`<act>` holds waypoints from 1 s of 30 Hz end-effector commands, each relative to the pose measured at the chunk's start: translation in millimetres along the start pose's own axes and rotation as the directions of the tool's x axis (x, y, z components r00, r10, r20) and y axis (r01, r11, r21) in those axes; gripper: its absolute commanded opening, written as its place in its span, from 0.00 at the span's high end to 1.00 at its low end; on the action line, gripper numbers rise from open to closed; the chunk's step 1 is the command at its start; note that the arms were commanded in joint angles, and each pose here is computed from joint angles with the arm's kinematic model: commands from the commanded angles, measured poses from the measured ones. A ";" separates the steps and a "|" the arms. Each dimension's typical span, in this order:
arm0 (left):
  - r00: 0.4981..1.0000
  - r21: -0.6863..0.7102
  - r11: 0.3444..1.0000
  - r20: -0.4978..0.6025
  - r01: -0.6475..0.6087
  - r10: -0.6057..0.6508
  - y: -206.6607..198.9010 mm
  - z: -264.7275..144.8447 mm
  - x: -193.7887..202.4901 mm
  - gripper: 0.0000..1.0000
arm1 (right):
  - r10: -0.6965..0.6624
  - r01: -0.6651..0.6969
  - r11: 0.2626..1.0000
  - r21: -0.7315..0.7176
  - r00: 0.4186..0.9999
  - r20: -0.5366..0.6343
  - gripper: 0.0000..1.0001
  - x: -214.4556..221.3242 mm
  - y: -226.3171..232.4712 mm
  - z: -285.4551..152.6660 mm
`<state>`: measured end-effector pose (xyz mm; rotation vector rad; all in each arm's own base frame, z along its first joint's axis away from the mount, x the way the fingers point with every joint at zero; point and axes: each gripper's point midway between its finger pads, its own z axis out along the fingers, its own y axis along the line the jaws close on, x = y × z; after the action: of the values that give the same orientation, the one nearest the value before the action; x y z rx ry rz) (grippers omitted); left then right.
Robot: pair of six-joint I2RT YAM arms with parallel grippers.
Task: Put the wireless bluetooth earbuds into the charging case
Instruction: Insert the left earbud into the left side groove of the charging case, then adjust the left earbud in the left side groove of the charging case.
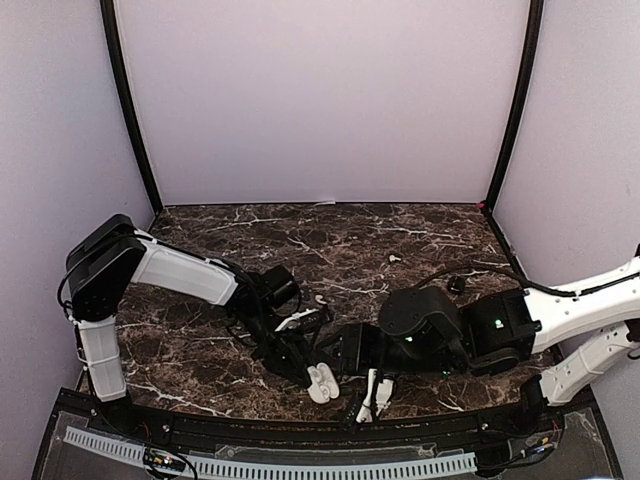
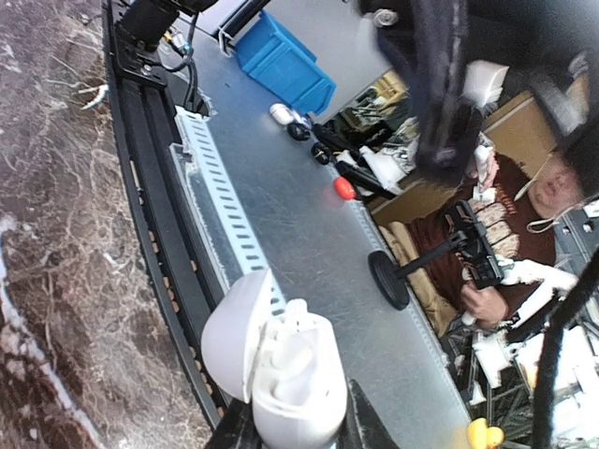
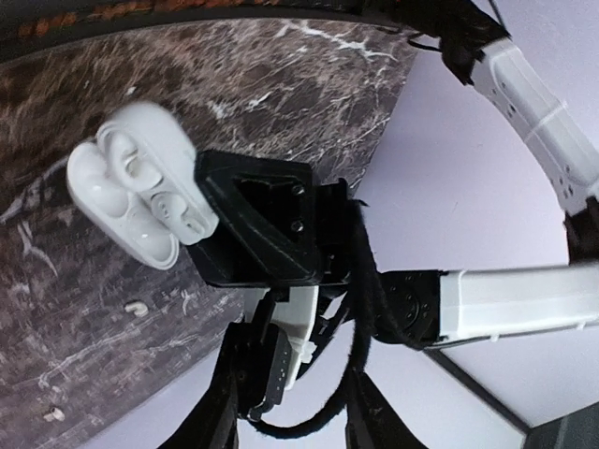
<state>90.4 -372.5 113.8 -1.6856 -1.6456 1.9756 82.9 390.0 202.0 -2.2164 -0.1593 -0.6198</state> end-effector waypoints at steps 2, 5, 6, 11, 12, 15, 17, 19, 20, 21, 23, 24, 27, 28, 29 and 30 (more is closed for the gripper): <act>0.989 -0.093 0.985 0.020 -0.144 0.147 -12.0 -4.6 -22.1 1.00 | 0.526 -0.521 0.850 -0.080 0.828 0.195 0.59 -12.0 -12.5 -22.4; 0.982 -0.139 0.973 0.021 -0.182 0.187 -13.7 -7.3 -27.8 1.00 | 0.676 -0.684 0.727 -0.056 0.698 0.236 0.59 -7.2 -16.0 -32.4; 0.980 -0.156 0.968 0.019 -0.194 0.200 -13.2 -8.2 -29.4 1.00 | 0.712 -0.733 0.680 -0.023 0.653 0.258 0.59 -3.2 -21.6 -37.8; 0.960 -0.241 0.934 0.028 -0.265 0.280 -14.7 -13.1 -34.2 1.00 | 0.859 -0.932 0.351 0.094 0.360 0.365 0.50 22.7 -35.3 -65.2; 0.946 -0.268 0.916 0.036 -0.300 0.321 -15.8 -15.0 -38.9 1.00 | 0.892 -0.971 0.223 0.091 0.241 0.382 0.44 30.2 -36.5 -69.3; 0.913 -0.335 0.870 0.061 -0.361 0.403 -21.0 -21.3 -46.7 1.00 | 0.905 -0.990 -0.097 0.101 -0.046 0.423 0.37 55.2 -40.0 -76.3; 0.895 -0.390 0.839 0.077 -0.379 0.440 -21.2 -26.3 -52.4 1.00 | 0.902 -0.968 -0.233 0.092 -0.180 0.393 0.37 64.1 -34.6 -68.9; 0.878 -0.433 0.811 0.083 -0.394 0.471 -20.4 -30.5 -56.0 1.00 | 0.907 -0.956 -0.288 0.065 -0.250 0.339 0.39 61.7 -29.9 -57.1; 0.870 -0.456 0.796 0.089 -0.397 0.485 -19.8 -32.8 -58.2 1.00 | 0.909 -0.950 -0.308 0.055 -0.276 0.313 0.44 60.3 -28.5 -50.8; 0.859 -0.483 0.778 0.098 -0.401 0.503 -19.4 -35.4 -60.7 1.00 | 0.908 -0.944 -0.326 0.047 -0.299 0.294 0.50 58.9 -27.6 -45.6; 0.826 -0.524 0.740 0.115 -0.422 0.552 -21.6 -39.9 -63.5 1.00 | 0.898 -0.931 -0.363 0.037 -0.339 0.280 0.61 58.5 -27.7 -37.8; 0.807 -0.555 0.713 0.120 -0.428 0.578 -22.1 -43.5 -66.1 1.00 | 0.891 -0.926 -0.376 0.029 -0.353 0.285 0.69 58.2 -29.0 -35.6; 0.755 -0.647 0.628 0.120 -0.433 0.645 -23.6 -56.7 -70.7 0.99 | 0.858 -0.906 -0.423 0.016 -0.395 0.329 0.74 61.2 -33.7 -35.9; 0.746 -0.688 0.596 0.118 -0.414 0.655 -21.0 -63.5 -69.7 0.99 | 0.848 -0.902 -0.432 0.006 -0.405 0.341 0.75 60.6 -33.7 -36.4; 0.733 -0.716 0.569 0.117 -0.405 0.670 -21.3 -69.4 -70.2 0.99 | 0.839 -0.898 -0.440 -0.002 -0.412 0.355 0.75 61.0 -35.5 -37.5; 0.721 -0.739 0.544 0.115 -0.397 0.684 -22.3 -74.7 -71.1 0.99 | 0.833 -0.894 -0.447 -0.007 -0.419 0.362 0.77 61.5 -36.4 -37.6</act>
<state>135.0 -365.6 153.6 -2.3142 -2.2378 2.1352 107.0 378.1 249.9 -1.2687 1.4846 0.6052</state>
